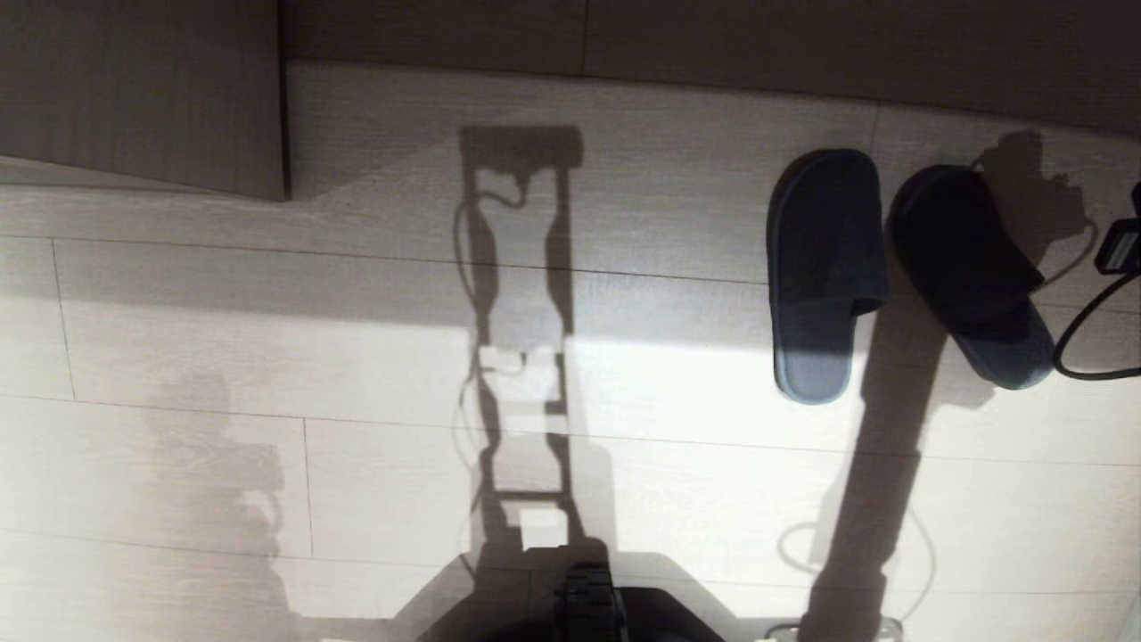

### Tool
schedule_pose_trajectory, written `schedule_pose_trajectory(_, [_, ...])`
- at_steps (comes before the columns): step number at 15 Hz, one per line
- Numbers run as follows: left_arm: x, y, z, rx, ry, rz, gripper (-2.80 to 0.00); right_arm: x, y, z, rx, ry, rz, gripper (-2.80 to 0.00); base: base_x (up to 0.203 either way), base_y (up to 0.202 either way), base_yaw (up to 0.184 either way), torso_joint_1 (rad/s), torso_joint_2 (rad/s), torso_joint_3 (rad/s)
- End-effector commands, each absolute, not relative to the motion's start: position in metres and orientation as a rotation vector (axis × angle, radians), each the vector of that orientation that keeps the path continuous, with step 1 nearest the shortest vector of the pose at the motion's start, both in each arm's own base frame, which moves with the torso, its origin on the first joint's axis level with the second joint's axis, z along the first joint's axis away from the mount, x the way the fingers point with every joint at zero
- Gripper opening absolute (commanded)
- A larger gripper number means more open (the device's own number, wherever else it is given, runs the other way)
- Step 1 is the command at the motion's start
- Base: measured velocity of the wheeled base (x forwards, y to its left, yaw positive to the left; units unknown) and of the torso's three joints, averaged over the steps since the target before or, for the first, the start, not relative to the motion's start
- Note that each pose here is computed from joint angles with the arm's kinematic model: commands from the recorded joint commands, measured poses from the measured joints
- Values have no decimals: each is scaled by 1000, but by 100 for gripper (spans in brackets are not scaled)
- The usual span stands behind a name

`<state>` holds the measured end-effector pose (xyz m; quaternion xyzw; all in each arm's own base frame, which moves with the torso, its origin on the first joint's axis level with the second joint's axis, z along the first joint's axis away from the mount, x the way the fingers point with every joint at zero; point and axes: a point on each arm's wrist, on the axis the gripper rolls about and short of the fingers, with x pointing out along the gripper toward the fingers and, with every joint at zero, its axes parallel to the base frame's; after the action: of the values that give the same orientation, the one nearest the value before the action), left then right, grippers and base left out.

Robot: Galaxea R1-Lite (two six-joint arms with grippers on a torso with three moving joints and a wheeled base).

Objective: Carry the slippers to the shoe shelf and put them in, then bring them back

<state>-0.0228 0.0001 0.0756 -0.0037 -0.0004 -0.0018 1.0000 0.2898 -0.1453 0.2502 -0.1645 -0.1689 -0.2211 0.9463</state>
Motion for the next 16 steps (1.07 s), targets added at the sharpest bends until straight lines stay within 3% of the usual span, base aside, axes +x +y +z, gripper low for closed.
schedule_pose_trajectory(1, [-23, 0, 75, -8, 0, -4, -280, 287, -150, 243, -338, -321, -445, -280, 0, 0, 0, 0, 0, 0])
schedule_pose_trajectory(4, [-23, 0, 75, -8, 0, -3, -280, 282, -145, 215, -298, -228, -322, -280, 0, 0, 0, 0, 0, 0])
schedule_pose_trajectory(9, [-23, 0, 75, -8, 0, -5, -280, 291, -147, 195, -229, -254, -278, -280, 0, 0, 0, 0, 0, 0])
schedule_pose_trajectory(16, [-23, 0, 75, -8, 0, -5, -280, 308, -122, 188, -182, -256, -166, -280, 0, 0, 0, 0, 0, 0])
